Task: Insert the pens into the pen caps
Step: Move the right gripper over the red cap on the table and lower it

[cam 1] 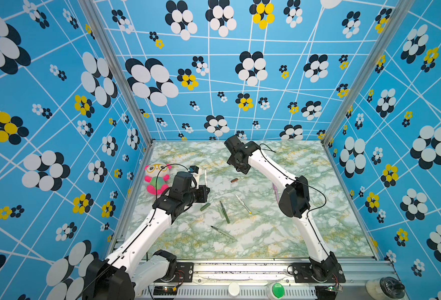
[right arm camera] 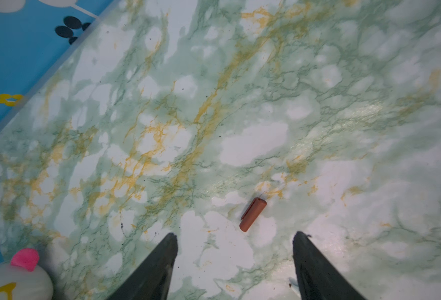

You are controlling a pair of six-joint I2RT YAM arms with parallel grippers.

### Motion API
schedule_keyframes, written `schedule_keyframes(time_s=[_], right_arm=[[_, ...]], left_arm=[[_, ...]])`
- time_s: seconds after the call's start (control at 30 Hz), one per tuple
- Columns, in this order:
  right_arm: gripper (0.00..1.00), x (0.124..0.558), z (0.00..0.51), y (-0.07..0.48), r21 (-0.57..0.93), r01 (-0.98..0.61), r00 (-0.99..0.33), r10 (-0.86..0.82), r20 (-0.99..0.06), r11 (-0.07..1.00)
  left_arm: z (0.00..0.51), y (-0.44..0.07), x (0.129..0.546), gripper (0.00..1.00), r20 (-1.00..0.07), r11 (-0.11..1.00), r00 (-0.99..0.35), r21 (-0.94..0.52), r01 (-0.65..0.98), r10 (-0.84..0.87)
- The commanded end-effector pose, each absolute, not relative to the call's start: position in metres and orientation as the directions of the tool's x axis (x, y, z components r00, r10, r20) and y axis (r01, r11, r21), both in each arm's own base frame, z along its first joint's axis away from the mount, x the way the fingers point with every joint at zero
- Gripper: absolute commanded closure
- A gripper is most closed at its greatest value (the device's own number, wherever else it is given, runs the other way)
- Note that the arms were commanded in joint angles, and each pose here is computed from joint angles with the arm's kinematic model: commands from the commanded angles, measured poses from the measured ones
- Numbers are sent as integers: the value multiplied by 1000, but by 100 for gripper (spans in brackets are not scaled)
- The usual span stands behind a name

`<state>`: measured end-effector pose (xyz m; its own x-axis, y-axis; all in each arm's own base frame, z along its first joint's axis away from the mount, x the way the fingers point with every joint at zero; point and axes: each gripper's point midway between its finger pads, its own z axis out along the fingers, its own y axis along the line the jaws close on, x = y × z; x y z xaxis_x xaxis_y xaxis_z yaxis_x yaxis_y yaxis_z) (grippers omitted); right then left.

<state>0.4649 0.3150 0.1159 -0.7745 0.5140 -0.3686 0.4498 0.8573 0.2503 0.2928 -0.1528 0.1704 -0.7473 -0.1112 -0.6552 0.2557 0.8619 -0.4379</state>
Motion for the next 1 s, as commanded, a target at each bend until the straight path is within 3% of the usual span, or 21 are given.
schedule_keyframes(time_s=[0.0,0.43,0.57,0.97], right_arm=[[29,448,89,309,166,505,-794,531,-295,847],[40,440,45,317,118,504,-824,517,-230,856],[51,438,37,321,117,503,-830,516,-211,856],[72,437,15,327,106,491,-842,503,-195,864]], left_arm=[[171,-152,292,100,-672,861,-731,-434,264,-114],[166,-164,295,100,-660,843,-741,-463,276,-120],[165,-165,296,100,-659,844,-743,-460,276,-117],[161,-167,297,100,-657,845,-745,-459,273,-116]])
